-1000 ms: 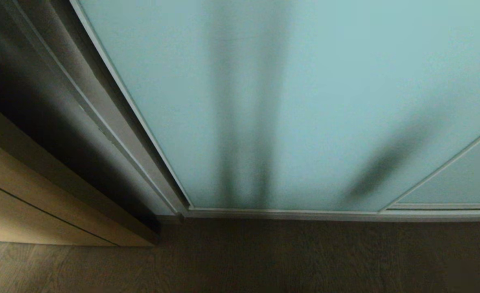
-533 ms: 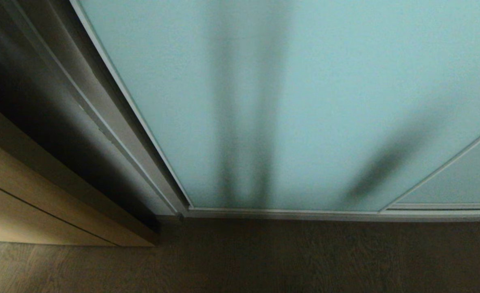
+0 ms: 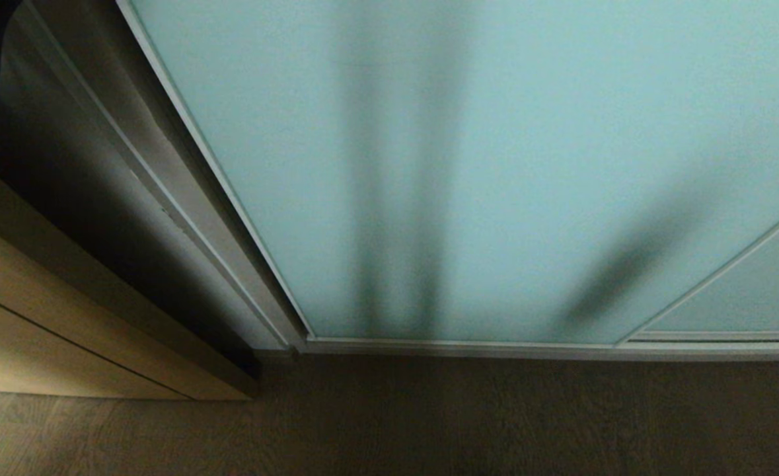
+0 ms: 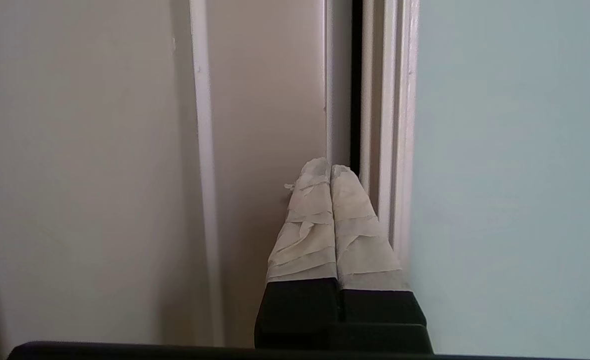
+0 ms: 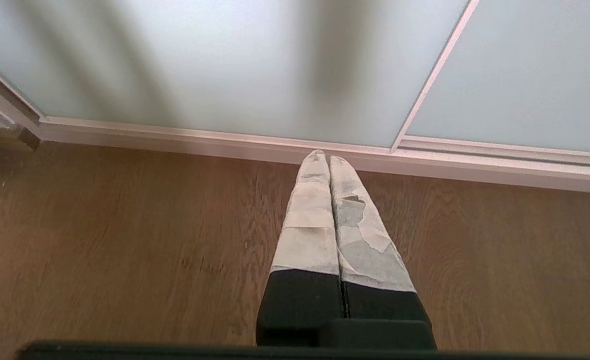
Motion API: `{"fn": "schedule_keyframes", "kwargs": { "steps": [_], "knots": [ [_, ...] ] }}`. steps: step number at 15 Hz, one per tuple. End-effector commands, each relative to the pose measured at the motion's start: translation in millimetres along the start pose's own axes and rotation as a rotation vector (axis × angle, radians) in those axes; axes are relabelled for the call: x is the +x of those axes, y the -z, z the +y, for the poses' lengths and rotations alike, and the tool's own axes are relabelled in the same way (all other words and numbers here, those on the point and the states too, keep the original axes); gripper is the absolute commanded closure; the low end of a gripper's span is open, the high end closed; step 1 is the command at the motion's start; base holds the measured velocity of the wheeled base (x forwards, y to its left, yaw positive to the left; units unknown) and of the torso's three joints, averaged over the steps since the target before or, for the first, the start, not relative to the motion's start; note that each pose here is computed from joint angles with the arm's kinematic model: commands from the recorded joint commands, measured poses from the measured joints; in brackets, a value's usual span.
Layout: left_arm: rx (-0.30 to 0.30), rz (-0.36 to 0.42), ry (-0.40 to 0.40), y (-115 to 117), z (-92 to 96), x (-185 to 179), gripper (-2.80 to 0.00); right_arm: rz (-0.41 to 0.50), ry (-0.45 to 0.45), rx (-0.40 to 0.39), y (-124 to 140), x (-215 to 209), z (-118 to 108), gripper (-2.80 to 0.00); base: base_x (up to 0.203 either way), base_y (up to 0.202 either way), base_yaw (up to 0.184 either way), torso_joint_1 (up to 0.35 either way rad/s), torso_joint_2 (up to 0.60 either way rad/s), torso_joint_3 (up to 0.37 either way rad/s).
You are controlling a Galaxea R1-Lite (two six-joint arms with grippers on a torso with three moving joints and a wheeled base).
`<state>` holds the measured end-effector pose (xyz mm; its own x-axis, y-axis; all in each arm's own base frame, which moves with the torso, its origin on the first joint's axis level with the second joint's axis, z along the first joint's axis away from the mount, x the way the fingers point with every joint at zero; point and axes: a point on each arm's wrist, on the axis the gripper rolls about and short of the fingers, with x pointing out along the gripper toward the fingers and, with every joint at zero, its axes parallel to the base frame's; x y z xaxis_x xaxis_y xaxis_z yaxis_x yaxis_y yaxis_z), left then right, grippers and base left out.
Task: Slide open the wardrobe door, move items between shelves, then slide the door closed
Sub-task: Open the door
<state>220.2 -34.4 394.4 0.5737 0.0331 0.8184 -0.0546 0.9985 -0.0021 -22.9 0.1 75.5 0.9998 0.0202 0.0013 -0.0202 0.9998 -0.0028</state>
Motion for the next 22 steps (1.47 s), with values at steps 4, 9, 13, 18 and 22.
{"fn": "schedule_keyframes", "kwargs": {
  "steps": [4,9,13,18,22],
  "knots": [
    [-0.038,0.006,0.037,7,-16.6,3,0.00,-0.002,-0.001,0.000,0,0,0,0.00,0.000,0.000,0.000,0.000,0.00,0.000],
    [-0.042,0.020,0.046,16,-23.2,3,0.00,-0.002,-0.001,0.000,0,0,0,0.00,0.000,0.000,0.000,0.000,0.00,0.000],
    [-0.076,0.037,0.073,23,-35.7,2,0.00,-0.002,-0.001,0.000,0,0,0,0.00,0.000,0.000,0.000,0.000,0.00,0.000],
    [-0.081,0.027,0.035,25,-39.1,6,0.00,-0.002,-0.001,0.000,0,0,0,0.00,0.000,0.000,0.000,0.000,0.00,0.000],
    [-0.075,0.034,0.014,36,-42.6,12,0.00,-0.002,-0.001,0.000,0,0,0,0.00,0.000,0.000,0.000,0.000,0.00,0.000]
  ]
}}
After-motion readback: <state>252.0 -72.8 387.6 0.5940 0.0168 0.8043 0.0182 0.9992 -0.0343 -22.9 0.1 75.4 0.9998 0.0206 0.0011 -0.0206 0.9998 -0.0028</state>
